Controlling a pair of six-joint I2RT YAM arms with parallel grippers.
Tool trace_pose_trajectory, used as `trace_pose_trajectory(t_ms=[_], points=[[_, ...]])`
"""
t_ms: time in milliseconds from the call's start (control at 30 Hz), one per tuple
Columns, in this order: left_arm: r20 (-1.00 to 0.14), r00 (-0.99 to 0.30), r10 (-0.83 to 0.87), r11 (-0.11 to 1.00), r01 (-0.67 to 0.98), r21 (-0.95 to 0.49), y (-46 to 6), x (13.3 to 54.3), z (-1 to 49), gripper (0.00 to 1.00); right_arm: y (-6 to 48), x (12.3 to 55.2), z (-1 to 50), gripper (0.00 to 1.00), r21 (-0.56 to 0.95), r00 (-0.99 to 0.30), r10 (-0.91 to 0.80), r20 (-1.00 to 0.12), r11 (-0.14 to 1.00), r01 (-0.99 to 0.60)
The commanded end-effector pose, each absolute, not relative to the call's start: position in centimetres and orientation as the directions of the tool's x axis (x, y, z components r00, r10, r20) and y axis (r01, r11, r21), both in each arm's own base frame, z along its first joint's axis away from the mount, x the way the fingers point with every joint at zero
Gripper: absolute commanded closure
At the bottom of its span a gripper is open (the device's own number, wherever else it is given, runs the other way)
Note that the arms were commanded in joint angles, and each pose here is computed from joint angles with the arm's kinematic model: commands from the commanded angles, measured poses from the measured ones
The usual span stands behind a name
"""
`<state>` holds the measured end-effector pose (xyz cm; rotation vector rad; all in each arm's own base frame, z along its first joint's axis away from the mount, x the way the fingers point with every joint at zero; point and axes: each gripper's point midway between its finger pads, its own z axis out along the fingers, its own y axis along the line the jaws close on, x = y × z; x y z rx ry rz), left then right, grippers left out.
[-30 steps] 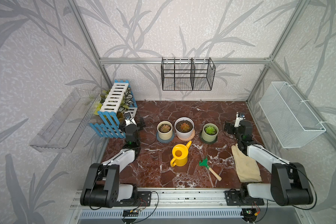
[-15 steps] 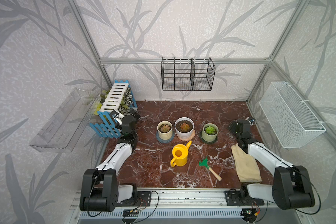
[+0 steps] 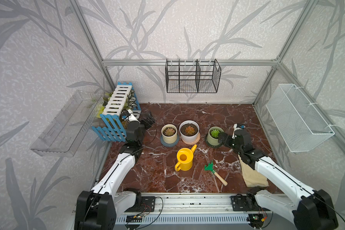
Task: Water the succulent around the soil edge
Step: Pick up the watering can from the center of the board.
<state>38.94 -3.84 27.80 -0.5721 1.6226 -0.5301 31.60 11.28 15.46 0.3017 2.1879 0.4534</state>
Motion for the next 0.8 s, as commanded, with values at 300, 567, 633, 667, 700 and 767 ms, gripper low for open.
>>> trace_pose_trajectory(t_ms=[300, 567, 633, 667, 700, 767], points=[[-0.759, -0.405, -0.511, 0.728, 0.265, -0.632, -16.5, 29.3, 22.5, 0.00, 18.7, 24.7, 14.2, 0.05, 0.399, -0.676, 0.119, -0.728, 0.875, -0.275], [-0.828, -0.452, -0.332, 0.774, 0.371, -0.513, -18.1, 22.7, 16.6, 0.04, 17.7, 26.5, 16.0, 0.04, 0.362, -0.636, 0.154, -0.756, 0.908, -0.211], [-0.831, -0.461, -0.311, 0.774, 0.385, -0.503, -18.2, 21.6, 15.3, 0.07, 16.8, 27.2, 16.5, 0.04, 0.351, -0.624, 0.168, -0.763, 0.918, -0.183], [-0.836, -0.459, -0.301, 0.773, 0.396, -0.496, -18.3, 21.1, 15.0, 0.09, 16.3, 27.6, 16.6, 0.04, 0.362, -0.622, 0.187, -0.761, 0.917, -0.167], [-0.842, -0.452, -0.295, 0.781, 0.393, -0.485, -18.1, 20.9, 14.6, 0.09, 15.7, 28.0, 16.6, 0.04, 0.378, -0.624, 0.213, -0.752, 0.914, -0.143], [-0.858, -0.435, -0.273, 0.787, 0.412, -0.460, -18.2, 20.3, 14.4, 0.12, 14.6, 28.8, 16.5, 0.04, 0.428, -0.629, 0.273, -0.728, 0.898, -0.106]])
